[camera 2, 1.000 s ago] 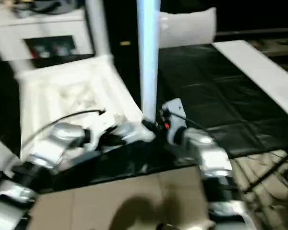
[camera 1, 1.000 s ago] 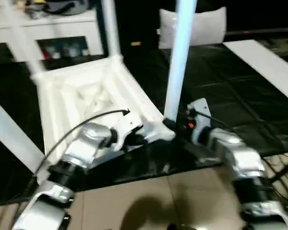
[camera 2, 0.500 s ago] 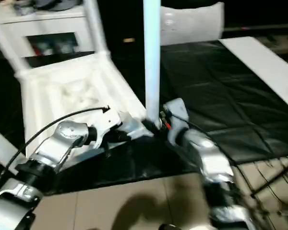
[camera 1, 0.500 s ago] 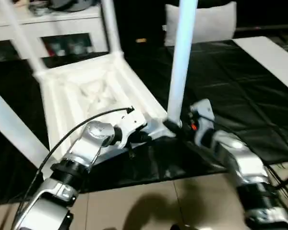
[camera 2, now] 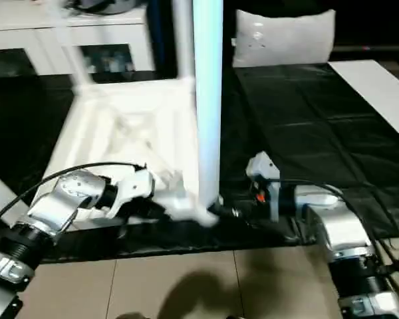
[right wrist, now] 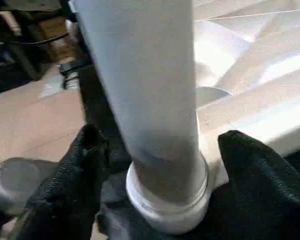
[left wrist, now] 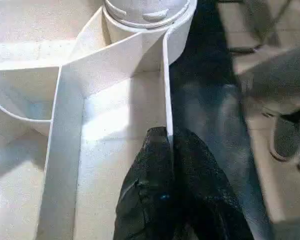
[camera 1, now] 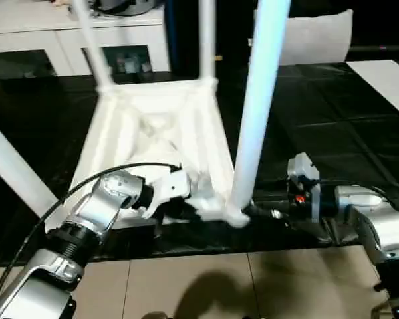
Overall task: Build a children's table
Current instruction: Rotate leg to tighten
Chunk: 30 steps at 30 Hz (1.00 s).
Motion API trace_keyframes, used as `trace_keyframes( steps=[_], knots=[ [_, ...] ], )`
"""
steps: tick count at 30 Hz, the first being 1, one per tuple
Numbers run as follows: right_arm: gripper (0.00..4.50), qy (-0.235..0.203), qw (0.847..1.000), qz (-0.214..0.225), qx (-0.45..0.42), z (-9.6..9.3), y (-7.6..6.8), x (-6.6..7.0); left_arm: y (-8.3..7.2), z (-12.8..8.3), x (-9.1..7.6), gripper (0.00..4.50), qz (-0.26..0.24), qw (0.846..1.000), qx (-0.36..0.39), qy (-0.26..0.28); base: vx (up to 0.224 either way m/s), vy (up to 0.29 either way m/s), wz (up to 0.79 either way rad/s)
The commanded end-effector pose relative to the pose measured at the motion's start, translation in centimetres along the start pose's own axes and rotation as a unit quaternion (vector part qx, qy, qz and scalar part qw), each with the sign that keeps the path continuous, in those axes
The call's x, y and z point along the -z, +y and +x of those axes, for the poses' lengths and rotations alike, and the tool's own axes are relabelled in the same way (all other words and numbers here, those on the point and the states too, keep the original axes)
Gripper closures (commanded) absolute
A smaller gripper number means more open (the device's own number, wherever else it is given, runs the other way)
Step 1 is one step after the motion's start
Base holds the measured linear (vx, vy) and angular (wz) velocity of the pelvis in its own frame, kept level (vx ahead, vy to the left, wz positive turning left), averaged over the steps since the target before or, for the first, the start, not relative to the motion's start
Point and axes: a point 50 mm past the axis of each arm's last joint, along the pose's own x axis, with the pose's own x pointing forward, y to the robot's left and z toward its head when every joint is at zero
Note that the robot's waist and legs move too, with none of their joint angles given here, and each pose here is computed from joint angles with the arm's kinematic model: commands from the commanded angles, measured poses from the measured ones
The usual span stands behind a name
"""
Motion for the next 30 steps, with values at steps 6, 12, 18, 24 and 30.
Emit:
trace_keyframes(
  steps=[6, 12, 18, 24, 30],
  knots=[
    [1.6, 0.005, 0.998, -0.01, -0.054, 0.7, 0.3, -0.3, -0.7, 0.6, -0.7, 4.5, 0.043, 0.996, 0.069, 0.02, 0.0, 0.0, 0.0],
    [2.1, 0.006, 0.997, 0.001, -0.076, 1.1, 0.6, -0.2, -0.6, 0.5, -0.8, 4.5, 0.042, 0.997, 0.06, 0.016, 0.0, 0.0, 0.0],
    [2.45, -0.007, 0.996, 0.018, -0.087, 1.3, 1.1, 0.0, -0.8, 0.5, -0.5, 4.5, 0.028, 0.998, 0.057, 0.007, 0.0, 0.0, 0.0],
    [2.49, -0.041, 0.999, 0.035, -0.009, 3.2, 0.9, -0.5, -0.2, 1.0, -1.5, 4.5, -0.014, 0.999, -0.008, -0.038, 0.0, 0.0, 0.0],
    [2.52, -0.022, 0.95, 0.117, 0.287, 5.9, -2.3, -0.3, 1.3, 1.8, -2.6, 4.5, -0.066, 0.988, -0.127, -0.063, 0.0, 0.0, 0.0]
  ],
)
